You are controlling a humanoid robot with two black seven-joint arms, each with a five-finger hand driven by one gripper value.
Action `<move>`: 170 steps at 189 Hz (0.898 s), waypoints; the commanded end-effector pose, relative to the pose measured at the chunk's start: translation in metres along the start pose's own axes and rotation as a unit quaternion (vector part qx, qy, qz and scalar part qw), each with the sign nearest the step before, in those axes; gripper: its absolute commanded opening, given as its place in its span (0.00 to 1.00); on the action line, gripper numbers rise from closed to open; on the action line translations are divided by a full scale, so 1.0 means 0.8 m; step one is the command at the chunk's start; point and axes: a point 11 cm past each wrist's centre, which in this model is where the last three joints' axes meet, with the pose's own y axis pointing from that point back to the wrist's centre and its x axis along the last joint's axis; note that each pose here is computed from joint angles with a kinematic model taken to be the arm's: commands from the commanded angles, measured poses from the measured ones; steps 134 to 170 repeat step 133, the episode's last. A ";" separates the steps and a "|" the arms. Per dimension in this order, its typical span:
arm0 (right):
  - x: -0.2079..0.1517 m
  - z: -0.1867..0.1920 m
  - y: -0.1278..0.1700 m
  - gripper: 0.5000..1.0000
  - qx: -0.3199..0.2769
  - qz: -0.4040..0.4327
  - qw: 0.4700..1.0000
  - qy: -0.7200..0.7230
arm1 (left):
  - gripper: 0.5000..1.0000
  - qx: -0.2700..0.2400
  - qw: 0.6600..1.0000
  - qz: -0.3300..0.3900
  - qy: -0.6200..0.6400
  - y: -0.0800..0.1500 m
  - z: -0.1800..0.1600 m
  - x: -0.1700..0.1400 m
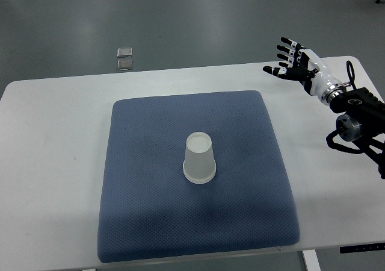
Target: Stack paper cups
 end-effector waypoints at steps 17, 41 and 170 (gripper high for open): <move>-0.016 0.013 -0.001 0.83 -0.011 -0.004 1.000 -0.023 | 1.00 0.000 1.000 0.000 0.000 0.000 0.000 0.000; -0.016 0.021 -0.001 0.83 -0.030 0.009 0.996 -0.079 | 1.00 -0.001 1.000 0.000 0.000 0.000 0.000 0.000; -0.020 0.033 0.002 0.83 -0.041 0.016 0.992 -0.118 | 1.00 0.000 1.000 0.000 0.000 0.000 0.000 0.000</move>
